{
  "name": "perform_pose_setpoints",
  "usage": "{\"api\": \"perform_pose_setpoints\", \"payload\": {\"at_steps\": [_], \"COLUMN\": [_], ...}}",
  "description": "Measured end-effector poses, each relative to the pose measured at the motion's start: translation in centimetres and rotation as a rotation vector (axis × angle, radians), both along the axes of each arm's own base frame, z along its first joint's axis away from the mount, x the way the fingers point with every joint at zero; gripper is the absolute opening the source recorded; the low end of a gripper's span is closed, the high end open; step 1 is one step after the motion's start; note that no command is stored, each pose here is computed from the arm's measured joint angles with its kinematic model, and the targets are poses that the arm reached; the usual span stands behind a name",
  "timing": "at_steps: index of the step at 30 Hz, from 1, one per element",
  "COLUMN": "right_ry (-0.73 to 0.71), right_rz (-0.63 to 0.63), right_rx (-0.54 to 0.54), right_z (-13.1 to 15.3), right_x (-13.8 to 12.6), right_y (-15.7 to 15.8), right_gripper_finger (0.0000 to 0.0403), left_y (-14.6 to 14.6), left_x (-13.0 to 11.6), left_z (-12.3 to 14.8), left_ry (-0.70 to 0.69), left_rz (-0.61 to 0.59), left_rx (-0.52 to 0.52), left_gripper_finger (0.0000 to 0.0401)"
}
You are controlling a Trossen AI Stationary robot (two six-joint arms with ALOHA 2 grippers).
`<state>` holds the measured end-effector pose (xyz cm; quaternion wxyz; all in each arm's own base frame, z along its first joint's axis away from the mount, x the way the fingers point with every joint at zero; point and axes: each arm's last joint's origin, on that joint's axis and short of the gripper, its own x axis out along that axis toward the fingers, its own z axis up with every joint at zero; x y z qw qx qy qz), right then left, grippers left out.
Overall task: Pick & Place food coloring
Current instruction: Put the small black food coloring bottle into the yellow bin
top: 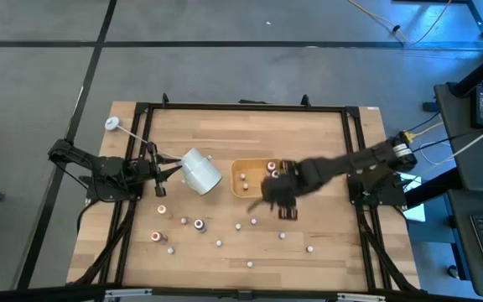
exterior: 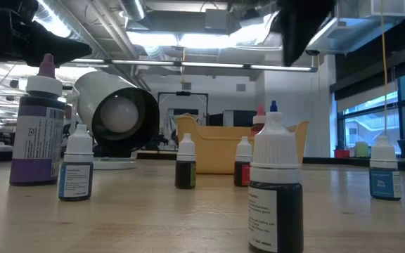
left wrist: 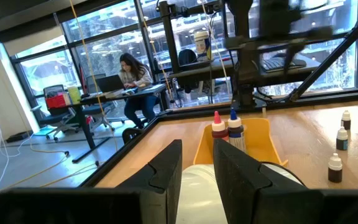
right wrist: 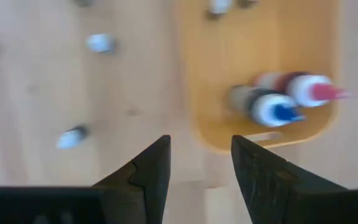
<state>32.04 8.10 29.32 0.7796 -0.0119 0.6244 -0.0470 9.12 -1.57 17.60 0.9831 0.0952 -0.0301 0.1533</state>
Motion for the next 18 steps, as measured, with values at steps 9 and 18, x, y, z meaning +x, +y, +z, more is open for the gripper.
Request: {"api": "perform_pose_setpoints", "payload": {"at_steps": [9,18], "right_ry": [0.009,0.073], "right_rz": [-0.057,-0.201], "right_rx": [0.072,0.058], "right_z": [-0.7,-4.2], "right_x": [-3.9,-7.1], "right_y": [9.9,16.6], "right_gripper_finger": [0.0171,0.0171], "left_y": [0.0,0.0], "left_x": [0.0,0.0], "left_z": [0.0,0.0], "left_ry": [0.000,0.000], "left_rz": [0.000,0.001], "left_rx": [0.000,0.000], "left_gripper_finger": [0.0088,0.0088]}}
